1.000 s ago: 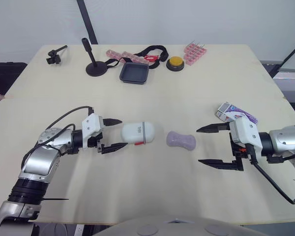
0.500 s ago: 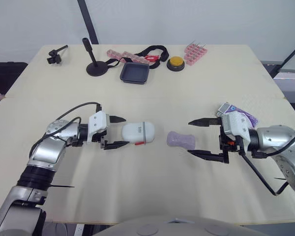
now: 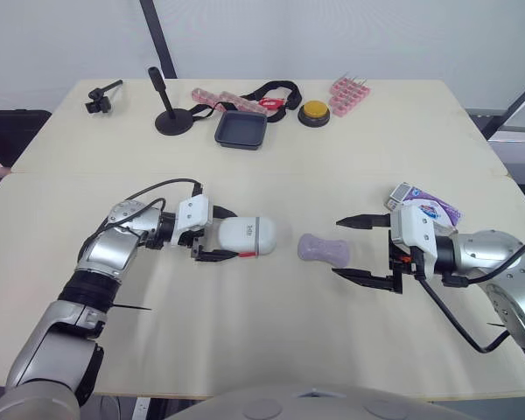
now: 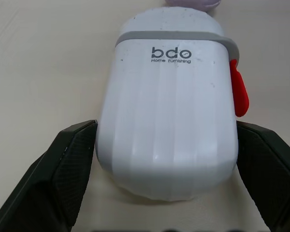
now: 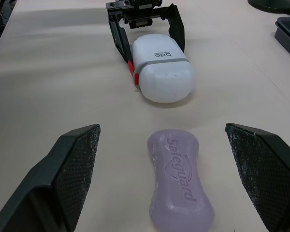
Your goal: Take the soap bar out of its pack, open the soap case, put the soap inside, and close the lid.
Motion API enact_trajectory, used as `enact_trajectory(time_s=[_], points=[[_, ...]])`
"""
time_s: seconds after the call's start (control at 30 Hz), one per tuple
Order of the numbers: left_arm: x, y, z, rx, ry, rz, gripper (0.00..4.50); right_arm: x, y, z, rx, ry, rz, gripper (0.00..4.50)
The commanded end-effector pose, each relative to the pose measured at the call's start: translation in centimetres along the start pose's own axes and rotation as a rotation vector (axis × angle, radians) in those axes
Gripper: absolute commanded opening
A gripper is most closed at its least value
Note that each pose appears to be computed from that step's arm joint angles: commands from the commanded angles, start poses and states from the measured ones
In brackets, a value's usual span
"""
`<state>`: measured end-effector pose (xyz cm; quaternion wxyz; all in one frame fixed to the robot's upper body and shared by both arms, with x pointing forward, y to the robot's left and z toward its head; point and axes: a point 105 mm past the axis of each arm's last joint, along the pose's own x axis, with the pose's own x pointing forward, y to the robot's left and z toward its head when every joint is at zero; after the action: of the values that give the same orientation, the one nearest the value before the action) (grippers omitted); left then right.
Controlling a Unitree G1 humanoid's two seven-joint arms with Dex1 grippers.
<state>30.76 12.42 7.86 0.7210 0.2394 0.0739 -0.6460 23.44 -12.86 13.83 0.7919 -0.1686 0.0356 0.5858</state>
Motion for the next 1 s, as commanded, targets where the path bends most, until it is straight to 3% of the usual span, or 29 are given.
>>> enact_trajectory(time_s=[0.03,0.23,0.37,0.63,0.77,1.0], points=[[0.2,0.3,0.3,0.036,0.002,-0.021,4.5,-0.4,-0.1,1.0,-0.048,-0.008,-0.018,4.48],[0.5,0.4,0.5,0.048,-0.006,-0.049,4.5,-0.5,0.0,0.8,-0.047,0.01,-0.032,4.48],[0.4,-0.2,0.2,0.042,0.008,-0.102,3.48,-0.4,-0.1,0.7,-0.047,0.016,-0.037,4.5],[-0.1,0.3,1.0,0.06,-0.02,-0.032,3.48,0.1,-0.8,0.6,0.035,0.021,-0.066,4.5],[-1.6,-0.3,1.8,0.051,-0.039,-0.003,3.48,1.1,-1.9,0.1,0.208,0.047,-0.13,4.5],[-3.3,-4.6,1.7,-0.003,-0.034,0.059,3.48,5.0,-1.9,0.4,0.753,0.038,-0.073,4.5]])
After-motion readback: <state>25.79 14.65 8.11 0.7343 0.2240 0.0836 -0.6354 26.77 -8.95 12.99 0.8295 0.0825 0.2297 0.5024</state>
